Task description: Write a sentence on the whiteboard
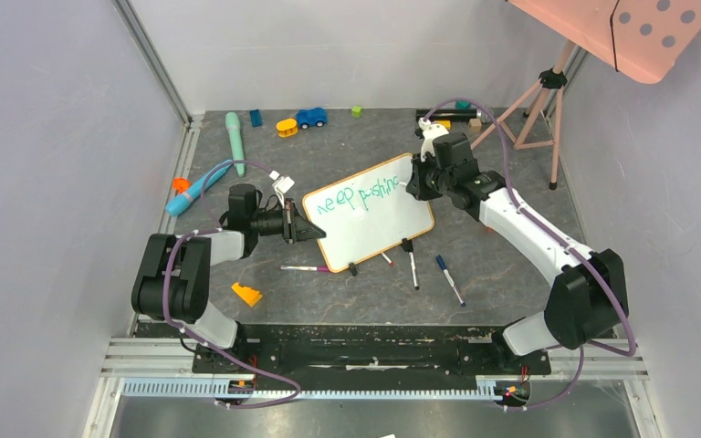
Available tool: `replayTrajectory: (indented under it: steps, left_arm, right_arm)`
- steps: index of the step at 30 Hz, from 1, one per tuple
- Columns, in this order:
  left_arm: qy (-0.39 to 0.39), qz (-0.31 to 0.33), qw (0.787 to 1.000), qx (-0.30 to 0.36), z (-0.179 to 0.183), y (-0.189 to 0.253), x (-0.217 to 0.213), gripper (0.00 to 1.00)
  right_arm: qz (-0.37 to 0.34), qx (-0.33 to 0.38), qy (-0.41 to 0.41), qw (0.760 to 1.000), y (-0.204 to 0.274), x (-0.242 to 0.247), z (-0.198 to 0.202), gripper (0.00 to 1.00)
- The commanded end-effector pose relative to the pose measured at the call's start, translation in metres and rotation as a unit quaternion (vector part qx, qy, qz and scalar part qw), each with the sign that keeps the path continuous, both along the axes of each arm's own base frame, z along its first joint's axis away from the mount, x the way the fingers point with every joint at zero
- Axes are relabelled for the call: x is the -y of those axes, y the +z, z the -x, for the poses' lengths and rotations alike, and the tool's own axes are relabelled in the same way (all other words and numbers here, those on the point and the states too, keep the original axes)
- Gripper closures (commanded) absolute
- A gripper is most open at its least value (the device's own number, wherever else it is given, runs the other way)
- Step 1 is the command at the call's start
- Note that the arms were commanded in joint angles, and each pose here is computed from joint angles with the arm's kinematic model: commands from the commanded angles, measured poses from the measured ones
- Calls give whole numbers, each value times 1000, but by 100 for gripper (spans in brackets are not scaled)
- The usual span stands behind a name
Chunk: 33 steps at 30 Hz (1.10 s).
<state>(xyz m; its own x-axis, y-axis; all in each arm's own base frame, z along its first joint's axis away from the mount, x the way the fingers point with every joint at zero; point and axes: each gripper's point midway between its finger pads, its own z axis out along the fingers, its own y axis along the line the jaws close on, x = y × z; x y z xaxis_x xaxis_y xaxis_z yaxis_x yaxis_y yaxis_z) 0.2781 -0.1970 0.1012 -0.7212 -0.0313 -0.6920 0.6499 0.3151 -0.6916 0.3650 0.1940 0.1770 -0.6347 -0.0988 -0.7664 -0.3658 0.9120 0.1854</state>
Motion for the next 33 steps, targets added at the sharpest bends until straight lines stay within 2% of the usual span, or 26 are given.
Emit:
replayTrajectory:
  steps: [1, 8, 21, 33]
  left_arm:
    - [-22, 5, 1000, 19, 4, 10, 4, 98]
    - [-22, 4, 1000, 19, 4, 9, 4, 98]
    - [-23, 4, 1000, 19, 4, 8, 5, 98]
    - [-21, 3, 1000, 17, 4, 8, 5, 98]
  right_arm:
    - [-7, 38, -12, 999, 27, -2, -21, 100]
    - [-10, 37, -5, 999, 29, -6, -24, 100]
    - [0, 7, -6, 1000, -4, 7, 5, 100]
    - [-45, 6, 16, 999, -6, -6, 18, 100]
